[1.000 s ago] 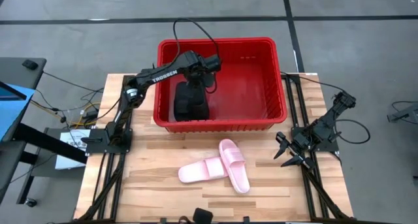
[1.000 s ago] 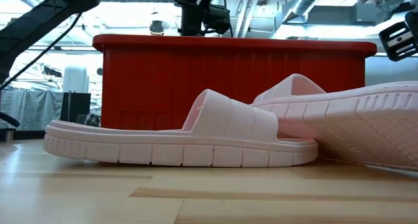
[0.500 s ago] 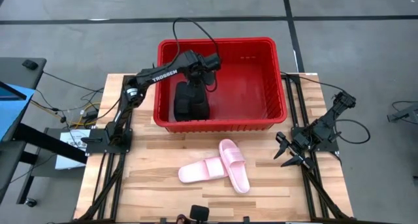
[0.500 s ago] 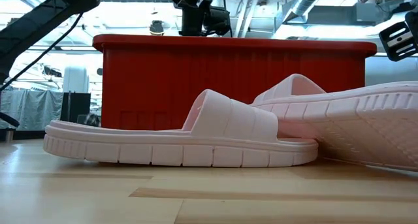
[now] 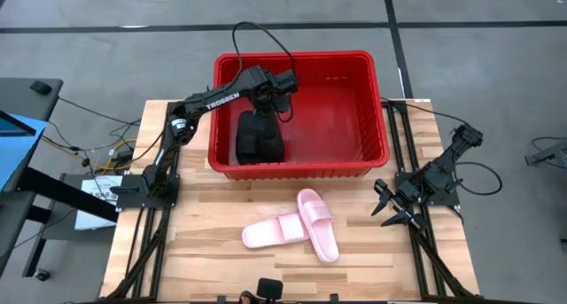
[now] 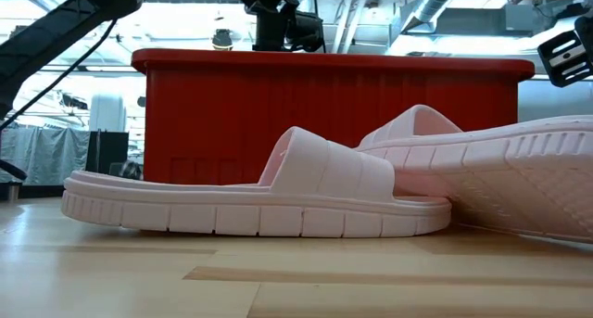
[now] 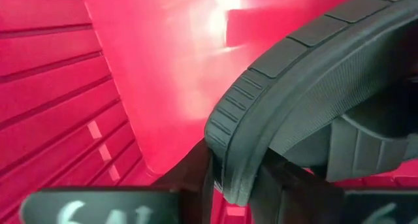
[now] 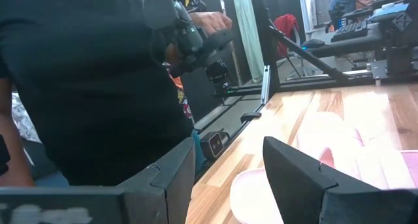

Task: Pick and place slides into bin
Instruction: Put the black slide into the red container

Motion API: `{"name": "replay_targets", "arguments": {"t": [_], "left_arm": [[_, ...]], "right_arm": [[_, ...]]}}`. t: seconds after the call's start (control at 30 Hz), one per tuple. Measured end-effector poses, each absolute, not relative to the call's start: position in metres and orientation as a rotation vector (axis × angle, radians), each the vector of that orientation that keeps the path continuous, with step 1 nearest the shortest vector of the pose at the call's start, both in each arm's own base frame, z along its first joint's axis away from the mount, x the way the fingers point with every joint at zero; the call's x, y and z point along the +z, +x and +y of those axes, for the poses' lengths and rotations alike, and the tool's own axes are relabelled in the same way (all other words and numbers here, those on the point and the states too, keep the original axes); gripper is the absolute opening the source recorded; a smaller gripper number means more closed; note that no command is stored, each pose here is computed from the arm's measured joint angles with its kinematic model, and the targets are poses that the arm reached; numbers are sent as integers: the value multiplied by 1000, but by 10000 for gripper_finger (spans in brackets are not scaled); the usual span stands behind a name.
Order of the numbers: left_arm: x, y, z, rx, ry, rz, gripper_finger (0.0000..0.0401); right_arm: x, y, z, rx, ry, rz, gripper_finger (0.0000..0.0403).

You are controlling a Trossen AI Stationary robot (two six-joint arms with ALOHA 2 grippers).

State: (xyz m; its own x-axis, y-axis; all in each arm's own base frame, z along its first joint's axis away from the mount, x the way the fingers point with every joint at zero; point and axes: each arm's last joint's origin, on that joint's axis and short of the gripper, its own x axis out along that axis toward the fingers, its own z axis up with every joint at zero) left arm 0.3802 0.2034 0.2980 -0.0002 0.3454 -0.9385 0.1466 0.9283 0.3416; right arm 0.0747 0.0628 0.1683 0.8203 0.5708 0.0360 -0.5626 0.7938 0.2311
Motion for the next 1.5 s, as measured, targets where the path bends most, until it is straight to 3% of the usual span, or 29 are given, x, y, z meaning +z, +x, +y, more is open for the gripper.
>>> {"name": "replay_targets", "arguments": {"t": [0.43,1.5], "left_arm": [[298,381,204,204,358,1561,127],[299,384,205,273,317,1522,128]], "right_arm": [[168,75,63,610,237,36,173],[168,75,63,610,237,36,173]]}}
